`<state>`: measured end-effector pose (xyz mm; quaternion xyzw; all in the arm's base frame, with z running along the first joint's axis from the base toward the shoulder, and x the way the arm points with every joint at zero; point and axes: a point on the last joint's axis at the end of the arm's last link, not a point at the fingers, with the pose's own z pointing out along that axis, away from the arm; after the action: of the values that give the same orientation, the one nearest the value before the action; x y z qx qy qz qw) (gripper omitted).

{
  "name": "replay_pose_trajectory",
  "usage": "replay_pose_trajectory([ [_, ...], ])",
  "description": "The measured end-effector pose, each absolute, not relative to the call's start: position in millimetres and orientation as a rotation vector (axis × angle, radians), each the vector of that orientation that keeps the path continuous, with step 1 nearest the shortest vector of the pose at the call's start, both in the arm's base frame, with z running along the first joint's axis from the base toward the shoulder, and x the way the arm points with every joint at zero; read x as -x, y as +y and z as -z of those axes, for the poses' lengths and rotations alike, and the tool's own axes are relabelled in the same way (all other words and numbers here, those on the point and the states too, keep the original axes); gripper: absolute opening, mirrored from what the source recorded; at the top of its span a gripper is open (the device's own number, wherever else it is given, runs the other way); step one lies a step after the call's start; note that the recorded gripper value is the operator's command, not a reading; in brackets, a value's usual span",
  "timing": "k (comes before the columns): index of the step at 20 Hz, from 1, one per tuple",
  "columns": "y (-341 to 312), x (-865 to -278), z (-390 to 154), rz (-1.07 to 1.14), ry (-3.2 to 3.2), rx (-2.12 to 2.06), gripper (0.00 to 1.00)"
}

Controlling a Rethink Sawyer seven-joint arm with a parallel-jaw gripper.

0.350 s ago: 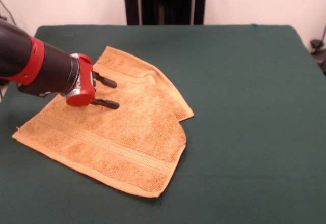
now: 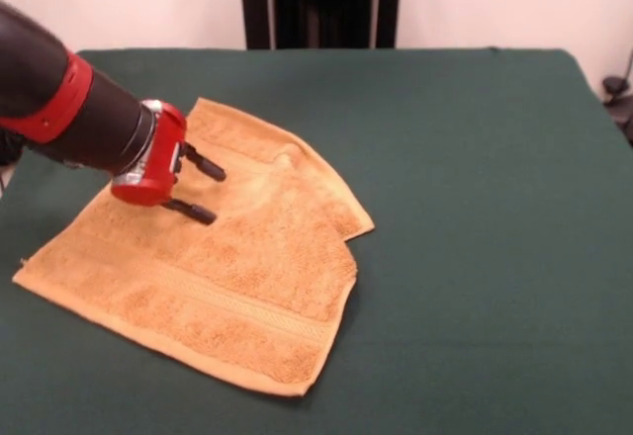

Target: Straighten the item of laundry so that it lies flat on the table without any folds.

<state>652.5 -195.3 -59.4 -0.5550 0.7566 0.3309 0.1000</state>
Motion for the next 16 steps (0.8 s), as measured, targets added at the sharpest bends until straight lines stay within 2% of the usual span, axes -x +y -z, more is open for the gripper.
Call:
replay_pose_trajectory([
  [9, -203, -670, 46, -0.740, 2.682, 1.090, 1.00],
  [16, -218, -676, 45, -0.615, 2.720, 1.005, 1.00],
])
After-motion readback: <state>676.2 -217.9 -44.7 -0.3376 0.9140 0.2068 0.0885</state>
